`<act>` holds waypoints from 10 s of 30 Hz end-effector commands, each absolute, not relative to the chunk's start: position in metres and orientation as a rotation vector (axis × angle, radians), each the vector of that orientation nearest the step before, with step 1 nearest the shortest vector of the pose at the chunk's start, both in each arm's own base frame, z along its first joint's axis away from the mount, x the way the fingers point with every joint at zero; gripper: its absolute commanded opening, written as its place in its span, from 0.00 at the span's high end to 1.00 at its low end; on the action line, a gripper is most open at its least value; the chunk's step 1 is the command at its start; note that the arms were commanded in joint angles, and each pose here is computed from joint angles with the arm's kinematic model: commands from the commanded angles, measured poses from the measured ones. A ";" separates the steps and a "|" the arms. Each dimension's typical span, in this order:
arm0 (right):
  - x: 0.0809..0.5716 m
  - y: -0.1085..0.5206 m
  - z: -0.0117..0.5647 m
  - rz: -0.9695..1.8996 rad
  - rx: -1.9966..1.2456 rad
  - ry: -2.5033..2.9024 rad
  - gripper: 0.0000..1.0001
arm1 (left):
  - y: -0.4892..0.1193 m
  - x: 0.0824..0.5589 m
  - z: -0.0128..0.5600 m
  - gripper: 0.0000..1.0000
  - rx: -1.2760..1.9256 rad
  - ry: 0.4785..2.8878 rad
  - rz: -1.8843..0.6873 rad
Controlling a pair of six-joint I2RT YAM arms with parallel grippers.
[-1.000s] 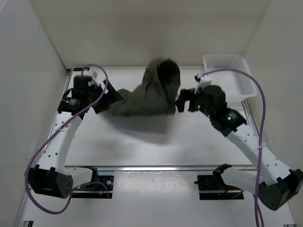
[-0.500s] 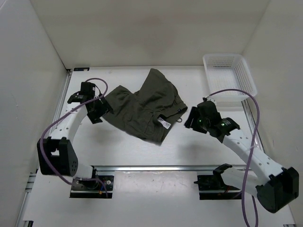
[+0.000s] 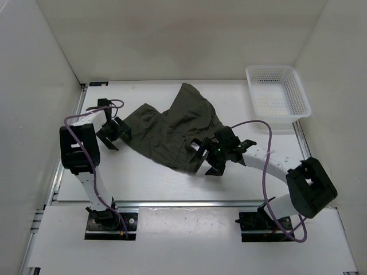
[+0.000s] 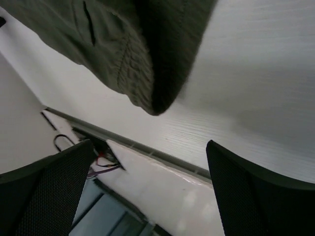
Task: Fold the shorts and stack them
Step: Flatten the shorts out, then fold the shorts
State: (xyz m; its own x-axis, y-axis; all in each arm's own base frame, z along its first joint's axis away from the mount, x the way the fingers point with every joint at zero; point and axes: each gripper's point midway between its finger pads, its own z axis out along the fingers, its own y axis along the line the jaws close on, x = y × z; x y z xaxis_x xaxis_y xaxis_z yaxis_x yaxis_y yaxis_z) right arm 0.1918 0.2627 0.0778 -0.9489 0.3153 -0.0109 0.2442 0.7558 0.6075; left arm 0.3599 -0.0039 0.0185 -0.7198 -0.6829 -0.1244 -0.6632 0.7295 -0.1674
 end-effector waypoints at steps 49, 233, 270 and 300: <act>0.215 0.184 0.139 0.670 -0.189 2.430 0.38 | -0.015 0.262 0.150 0.16 -0.896 2.436 -0.413; 0.324 0.181 0.061 0.704 0.242 2.772 1.00 | -0.003 0.290 0.109 0.06 -0.842 2.712 -0.248; 0.275 0.115 0.096 0.329 0.260 2.699 0.08 | -0.036 0.313 0.139 0.06 -0.878 2.596 -0.284; 0.473 0.201 0.093 0.664 0.572 2.636 0.55 | -0.032 0.513 0.062 0.26 -0.700 2.726 -0.244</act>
State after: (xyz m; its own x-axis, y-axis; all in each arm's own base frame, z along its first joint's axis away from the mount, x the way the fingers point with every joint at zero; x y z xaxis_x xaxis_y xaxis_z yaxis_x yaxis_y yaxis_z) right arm 0.4565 0.2000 0.0799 -0.8774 0.4215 -0.2293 0.2763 0.8345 0.4768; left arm 0.5058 -0.0266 0.0555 -0.8208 -0.5153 -0.2464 -0.4733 0.8551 -0.2117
